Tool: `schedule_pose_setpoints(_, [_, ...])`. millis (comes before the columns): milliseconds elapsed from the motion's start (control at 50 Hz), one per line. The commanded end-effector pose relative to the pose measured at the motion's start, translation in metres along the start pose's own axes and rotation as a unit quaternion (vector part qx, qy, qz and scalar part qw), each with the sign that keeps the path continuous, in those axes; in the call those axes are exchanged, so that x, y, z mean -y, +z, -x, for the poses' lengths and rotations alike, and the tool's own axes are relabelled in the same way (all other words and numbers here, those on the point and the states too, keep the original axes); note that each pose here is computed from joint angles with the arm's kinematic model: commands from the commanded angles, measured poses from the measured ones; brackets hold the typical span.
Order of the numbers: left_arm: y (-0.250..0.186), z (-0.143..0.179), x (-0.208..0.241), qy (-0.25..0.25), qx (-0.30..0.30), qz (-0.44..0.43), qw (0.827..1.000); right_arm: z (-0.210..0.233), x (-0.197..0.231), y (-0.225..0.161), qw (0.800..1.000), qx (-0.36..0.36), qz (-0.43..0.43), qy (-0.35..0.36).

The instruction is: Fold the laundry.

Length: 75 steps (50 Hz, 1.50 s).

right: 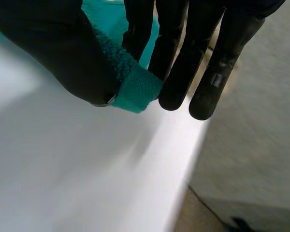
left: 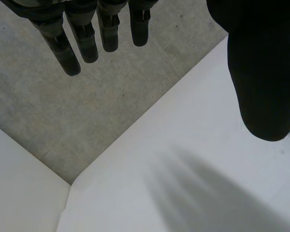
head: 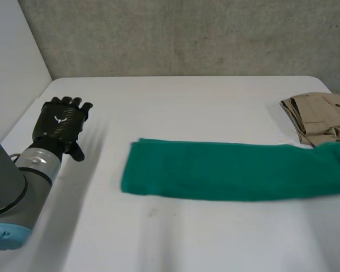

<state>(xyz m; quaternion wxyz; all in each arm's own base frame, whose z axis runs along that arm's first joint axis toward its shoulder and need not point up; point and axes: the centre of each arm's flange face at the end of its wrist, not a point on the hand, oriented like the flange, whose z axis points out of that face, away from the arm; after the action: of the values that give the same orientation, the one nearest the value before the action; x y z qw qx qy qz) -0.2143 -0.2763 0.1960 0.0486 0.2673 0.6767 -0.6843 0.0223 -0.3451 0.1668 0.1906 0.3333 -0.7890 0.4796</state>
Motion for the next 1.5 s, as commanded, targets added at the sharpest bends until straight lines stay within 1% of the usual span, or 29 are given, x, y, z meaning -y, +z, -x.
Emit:
schedule_pose_setpoints(20, [-0.004,0.003,0.006,-0.001,0.003,-0.007,1.000,-0.015,0.055,-0.018,0.995,-0.045,-0.083,-0.042])
schedule_pose_setpoints(80, [-0.005,0.004,0.009,-0.002,0.006,-0.012,1.000,0.005,0.092,-0.025,0.989,-0.025,-0.140,-0.035])
schedule_pose_setpoints(100, [-0.005,0.004,0.009,-0.002,0.006,-0.012,1.000,0.024,0.119,-0.033,0.982,-0.005,-0.183,-0.035])
schedule_pose_setpoints(160, [-0.005,0.004,0.009,-0.002,0.006,-0.012,1.000,0.058,0.156,-0.049,0.969,0.032,-0.242,-0.041])
schedule_pose_setpoints(180, [-0.005,0.004,0.009,-0.002,0.005,-0.011,1.000,0.082,0.179,-0.063,0.956,0.057,-0.283,-0.050])
schedule_pose_setpoints(220, [-0.005,0.004,0.009,-0.002,0.005,-0.011,1.000,0.106,0.200,-0.076,0.941,0.080,-0.323,-0.061])
schedule_pose_setpoints(240, [-0.005,0.004,0.009,-0.002,0.005,-0.011,1.000,0.137,0.216,-0.088,0.924,0.112,-0.357,-0.076])
schedule_pose_setpoints(300, [-0.006,0.003,0.009,-0.002,0.005,-0.012,1.000,0.188,0.234,-0.103,0.898,0.160,-0.399,-0.096])
schedule_pose_setpoints(320, [-0.006,0.003,0.009,-0.002,0.004,-0.012,1.000,0.220,0.243,-0.115,0.880,0.192,-0.422,-0.107])
schedule_pose_setpoints(380, [-0.006,0.002,0.010,-0.002,0.003,-0.013,1.000,0.264,0.248,-0.132,0.857,0.234,-0.443,-0.122])
schedule_pose_setpoints(400, [-0.007,0.001,0.010,-0.002,0.002,-0.013,1.000,0.288,0.244,-0.131,0.850,0.260,-0.440,-0.131])
schedule_pose_setpoints(480, [-0.007,-0.002,0.008,-0.002,-0.003,-0.010,1.000,0.336,0.223,-0.122,0.843,0.309,-0.415,-0.148])
schedule_pose_setpoints(540, [-0.009,-0.009,0.009,0.000,-0.013,-0.013,1.000,0.345,0.216,-0.122,0.843,0.322,-0.403,-0.152])
schedule_pose_setpoints(620, [-0.010,-0.015,0.012,0.004,-0.023,-0.021,1.000,0.333,0.221,-0.122,0.858,0.308,-0.391,-0.130])
schedule_pose_setpoints(640, [-0.009,-0.019,0.014,0.004,-0.029,-0.023,0.999,0.320,0.228,-0.122,0.871,0.290,-0.382,-0.106])
schedule_pose_setpoints(680, [-0.007,-0.025,0.016,0.004,-0.037,-0.028,0.999,0.300,0.234,-0.118,0.889,0.265,-0.366,-0.072])
schedule_pose_setpoints(700, [-0.006,-0.028,0.020,0.004,-0.042,-0.035,0.999,0.275,0.234,-0.111,0.907,0.242,-0.343,-0.037])
schedule_pose_setpoints(720, [-0.005,-0.036,0.026,0.001,-0.053,-0.044,0.998,0.264,0.231,-0.107,0.916,0.231,-0.327,-0.021])
schedule_pose_setpoints(780, [-0.005,-0.051,0.034,0.002,-0.074,-0.058,0.996,0.234,0.207,-0.098,0.938,0.223,-0.265,0.018])
schedule_pose_setpoints(920, [-0.008,-0.100,0.039,0.006,-0.134,-0.075,0.988,0.216,0.139,-0.082,0.958,0.241,-0.150,0.054])
schedule_pose_setpoints(940, [-0.009,-0.104,0.039,0.008,-0.139,-0.076,0.987,0.215,0.125,-0.078,0.958,0.245,-0.131,0.062])
schedule_pose_setpoints(1020, [-0.011,-0.115,0.038,0.009,-0.154,-0.076,0.985,0.213,0.102,-0.071,0.956,0.256,-0.117,0.081])
schedule_pose_setpoints(1100, [-0.010,-0.114,0.037,0.009,-0.149,-0.074,0.986,0.207,0.094,-0.058,0.958,0.244,-0.117,0.095])
schedule_pose_setpoints(1240, [-0.012,-0.097,0.045,0.005,-0.115,-0.072,0.991,0.186,0.116,-0.040,0.965,0.187,-0.161,0.087])
schedule_pose_setpoints(1320, [-0.012,-0.073,0.050,0.002,-0.085,-0.071,0.994,0.171,0.141,-0.039,0.969,0.139,-0.195,0.054])
schedule_pose_setpoints(1360, [-0.012,-0.061,0.052,0.001,-0.069,-0.070,0.995,0.177,0.172,-0.055,0.961,0.129,-0.244,0.024])
schedule_pose_setpoints(1400, [-0.011,-0.056,0.053,-0.001,-0.062,-0.070,0.996,0.193,0.195,-0.075,0.950,0.142,-0.279,0.003])
schedule_pose_setpoints(1420, [-0.012,-0.053,0.054,-0.002,-0.060,-0.067,0.996,0.213,0.214,-0.095,0.936,0.167,-0.311,-0.017])
schedule_pose_setpoints(1500, [-0.011,-0.045,0.052,-0.003,-0.047,-0.059,0.997,0.272,0.229,-0.122,0.909,0.243,-0.335,-0.056])
